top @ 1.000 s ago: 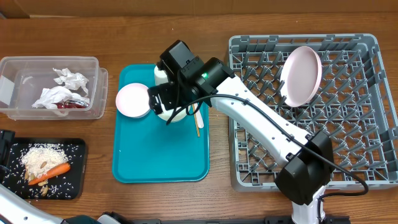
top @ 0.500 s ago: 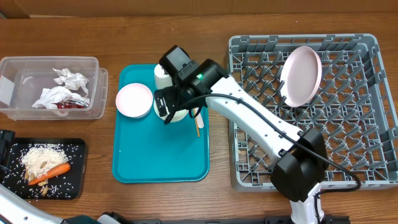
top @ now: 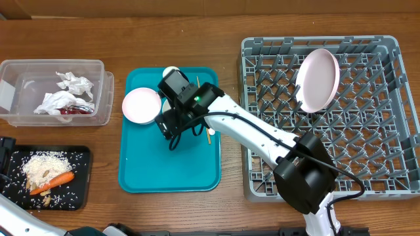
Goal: Sort waste into correct bins and load items into the dishwasher
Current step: 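Lower the right gripper further down to the white bowl edge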
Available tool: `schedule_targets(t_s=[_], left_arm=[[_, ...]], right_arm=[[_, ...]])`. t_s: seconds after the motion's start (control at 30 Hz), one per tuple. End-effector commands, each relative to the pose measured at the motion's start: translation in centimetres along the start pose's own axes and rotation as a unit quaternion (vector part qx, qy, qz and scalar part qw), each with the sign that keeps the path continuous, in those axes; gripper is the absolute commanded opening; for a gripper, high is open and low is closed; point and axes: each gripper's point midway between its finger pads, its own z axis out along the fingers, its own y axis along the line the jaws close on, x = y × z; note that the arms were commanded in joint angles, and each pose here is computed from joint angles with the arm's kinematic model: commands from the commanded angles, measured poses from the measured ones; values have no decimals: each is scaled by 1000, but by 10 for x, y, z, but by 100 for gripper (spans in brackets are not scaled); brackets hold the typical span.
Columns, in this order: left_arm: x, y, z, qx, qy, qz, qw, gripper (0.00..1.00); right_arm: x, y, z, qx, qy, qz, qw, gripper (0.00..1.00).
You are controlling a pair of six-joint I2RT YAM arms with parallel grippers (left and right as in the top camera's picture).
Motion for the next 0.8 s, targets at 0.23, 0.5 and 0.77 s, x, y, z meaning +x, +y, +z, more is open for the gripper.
schedule_targets(t_s=[0.23, 0.5, 0.77], left_arm=[[0, 0, -3, 4, -4, -5, 1000, 100], [0, 0, -3, 4, -4, -5, 1000, 100], [0, 0, -3, 4, -4, -5, 1000, 100]], right_arm=[[-8, -4, 19, 1, -41, -75, 996, 94], [4, -10, 35, 6, -15, -71, 997, 89], [25, -17, 45, 16, 29, -63, 997, 89]])
